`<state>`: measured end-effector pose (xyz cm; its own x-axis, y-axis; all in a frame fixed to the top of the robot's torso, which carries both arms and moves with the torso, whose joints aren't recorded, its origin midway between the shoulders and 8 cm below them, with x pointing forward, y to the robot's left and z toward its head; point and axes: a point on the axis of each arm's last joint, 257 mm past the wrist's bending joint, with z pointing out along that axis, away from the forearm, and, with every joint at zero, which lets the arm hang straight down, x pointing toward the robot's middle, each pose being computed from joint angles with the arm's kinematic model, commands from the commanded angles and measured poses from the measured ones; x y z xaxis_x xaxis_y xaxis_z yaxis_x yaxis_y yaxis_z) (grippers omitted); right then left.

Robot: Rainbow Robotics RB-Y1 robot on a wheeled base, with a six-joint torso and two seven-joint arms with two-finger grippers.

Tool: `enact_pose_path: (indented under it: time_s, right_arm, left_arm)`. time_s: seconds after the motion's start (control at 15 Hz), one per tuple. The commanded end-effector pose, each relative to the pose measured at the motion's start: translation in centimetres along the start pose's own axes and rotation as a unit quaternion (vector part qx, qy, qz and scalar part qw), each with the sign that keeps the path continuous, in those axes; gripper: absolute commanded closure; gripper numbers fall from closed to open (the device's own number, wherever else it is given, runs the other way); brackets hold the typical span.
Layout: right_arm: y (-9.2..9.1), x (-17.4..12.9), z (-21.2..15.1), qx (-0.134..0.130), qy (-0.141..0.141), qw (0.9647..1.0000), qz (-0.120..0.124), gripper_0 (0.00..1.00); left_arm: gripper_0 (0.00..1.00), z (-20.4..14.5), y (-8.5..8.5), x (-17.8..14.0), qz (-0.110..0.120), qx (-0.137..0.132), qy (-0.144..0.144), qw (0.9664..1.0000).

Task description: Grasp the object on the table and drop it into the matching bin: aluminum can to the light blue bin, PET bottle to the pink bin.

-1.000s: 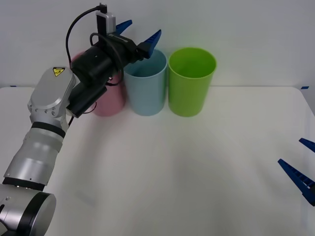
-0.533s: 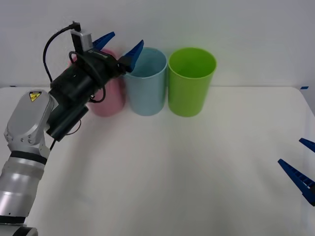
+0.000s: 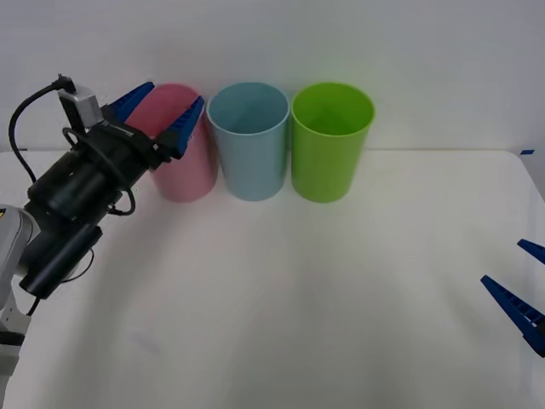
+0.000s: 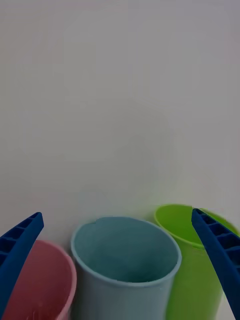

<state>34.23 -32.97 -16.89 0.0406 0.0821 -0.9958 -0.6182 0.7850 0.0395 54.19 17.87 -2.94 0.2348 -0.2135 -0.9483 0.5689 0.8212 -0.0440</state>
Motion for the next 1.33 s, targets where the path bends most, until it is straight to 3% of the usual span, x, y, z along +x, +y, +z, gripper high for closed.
enact_pose_path:
  time_s: [0.07,0.27,0.6,0.87,1.0,1.33]
  right_arm:
    - [0.0,0.0,0.0,0.000,0.000,1.0000,0.000,0.00]
    - [0.0,0.0,0.0,0.000,0.000,1.0000,0.000,0.00]
    - [0.0,0.0,0.0,0.000,0.000,1.0000,0.000,0.00]
    - [0.0,0.0,0.0,0.000,0.000,1.0000,0.000,0.00]
    - [0.0,0.0,0.0,0.000,0.000,1.0000,0.000,0.00]
    - [0.0,0.0,0.0,0.000,0.000,1.0000,0.000,0.00]
  left_arm:
    - [0.00,-3.4,0.7,-0.4,0.004,-0.013,0.001,0.9999]
    - [0.00,-7.1,1.7,-0.3,0.009,-0.024,0.012,0.9996]
    - [0.00,-13.1,3.9,-0.9,0.035,-0.013,0.043,0.9984]
    - [0.00,-18.6,5.3,-0.8,0.072,-0.001,0.097,0.9927]
    - [0.00,-20.9,5.9,-0.6,0.093,0.004,0.125,0.9878]
    - [0.00,-25.3,7.2,0.4,0.098,0.019,0.163,0.9816]
